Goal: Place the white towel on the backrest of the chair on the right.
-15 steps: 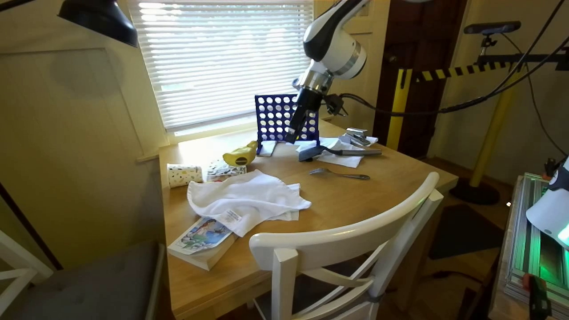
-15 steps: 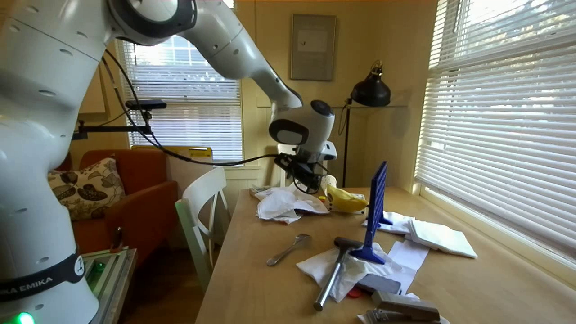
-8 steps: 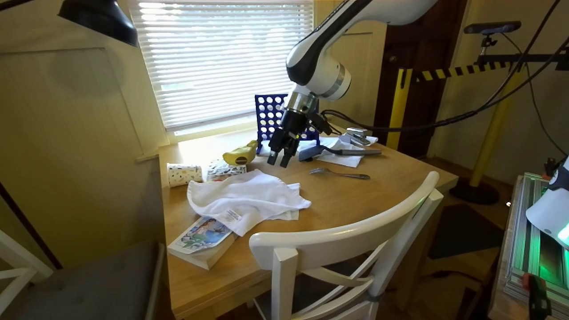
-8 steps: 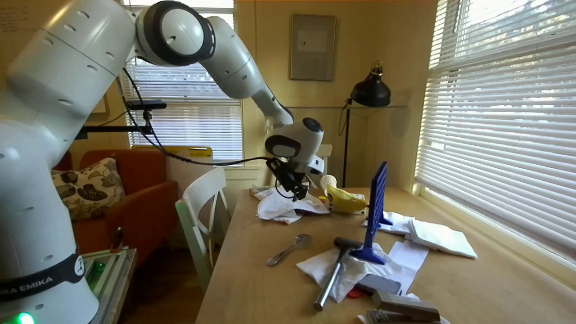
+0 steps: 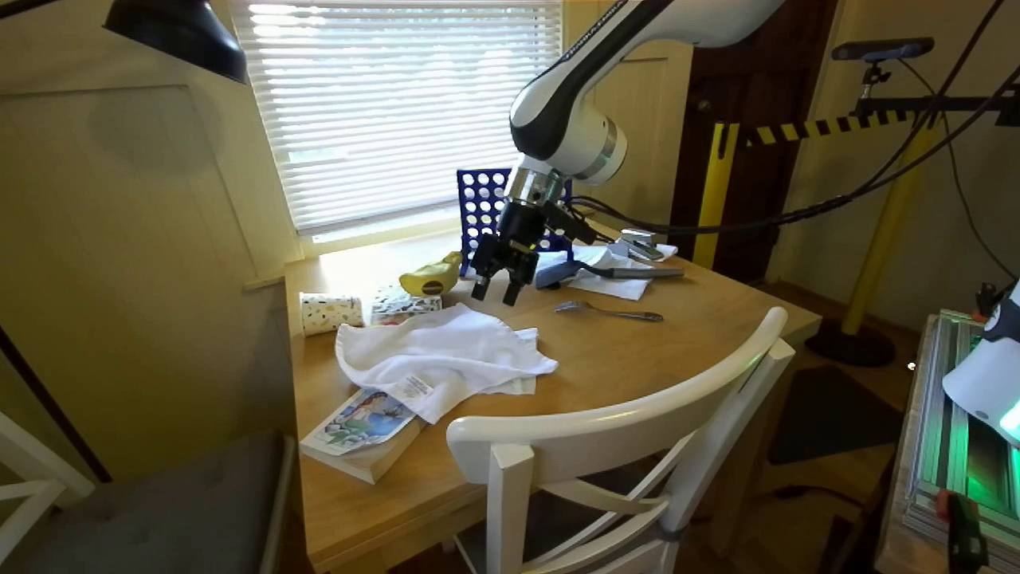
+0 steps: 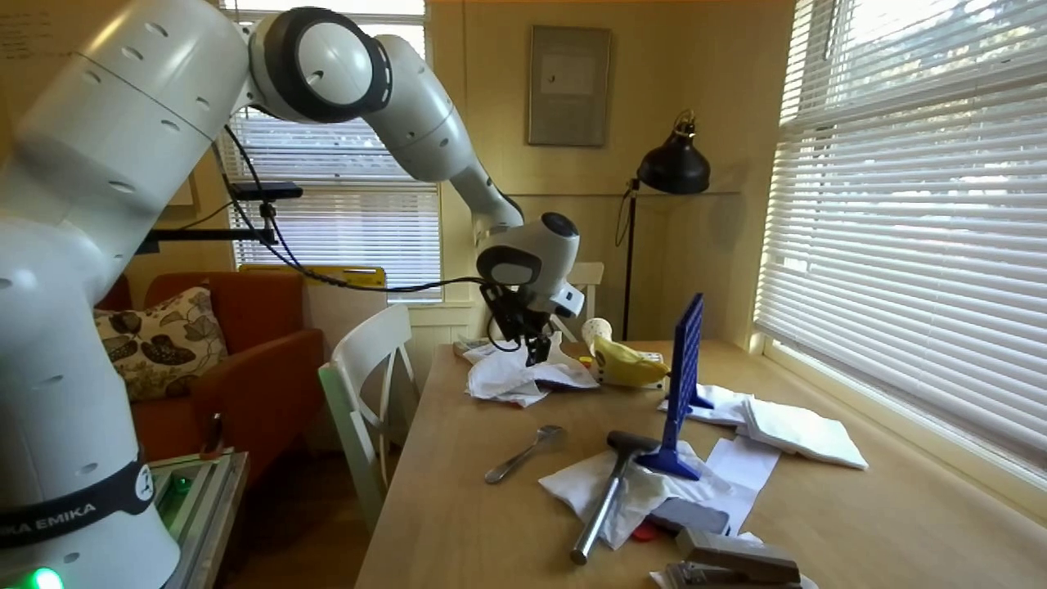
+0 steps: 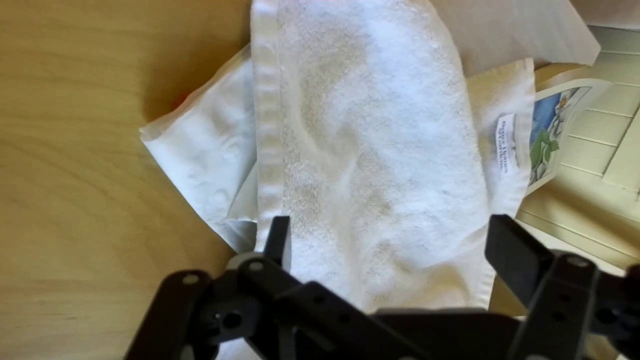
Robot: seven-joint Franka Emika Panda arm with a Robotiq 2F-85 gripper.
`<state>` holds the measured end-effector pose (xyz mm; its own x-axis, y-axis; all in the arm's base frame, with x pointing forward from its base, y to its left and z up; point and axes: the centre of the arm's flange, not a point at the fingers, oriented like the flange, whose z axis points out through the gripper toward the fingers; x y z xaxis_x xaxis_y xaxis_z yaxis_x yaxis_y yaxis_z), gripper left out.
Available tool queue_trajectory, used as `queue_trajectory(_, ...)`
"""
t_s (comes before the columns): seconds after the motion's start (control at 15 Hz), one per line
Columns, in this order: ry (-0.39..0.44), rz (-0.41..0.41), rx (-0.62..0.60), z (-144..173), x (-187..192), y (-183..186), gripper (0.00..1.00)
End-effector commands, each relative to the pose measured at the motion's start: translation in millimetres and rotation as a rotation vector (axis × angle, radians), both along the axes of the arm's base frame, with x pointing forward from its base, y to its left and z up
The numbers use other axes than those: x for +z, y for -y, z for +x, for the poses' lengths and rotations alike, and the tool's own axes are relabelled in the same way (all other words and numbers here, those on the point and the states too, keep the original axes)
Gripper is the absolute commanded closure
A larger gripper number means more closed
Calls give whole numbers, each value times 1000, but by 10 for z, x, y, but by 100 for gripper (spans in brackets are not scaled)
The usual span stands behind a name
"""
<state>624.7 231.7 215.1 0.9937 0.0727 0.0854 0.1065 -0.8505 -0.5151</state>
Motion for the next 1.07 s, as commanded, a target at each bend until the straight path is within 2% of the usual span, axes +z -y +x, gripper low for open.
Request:
queue_trajectory(0.0,2,-1,43,77,-53,18,0)
queue_trajectory(0.33,9,-40,106,136,-182,110,0)
queue_trajectory(0.87,44,-29,41,286,-388,151,0)
queue_trajectory(0.93,45,-25,40,304,-402,153,2)
queue_trajectory(1.0,45,-23,37,316,-419,155,27)
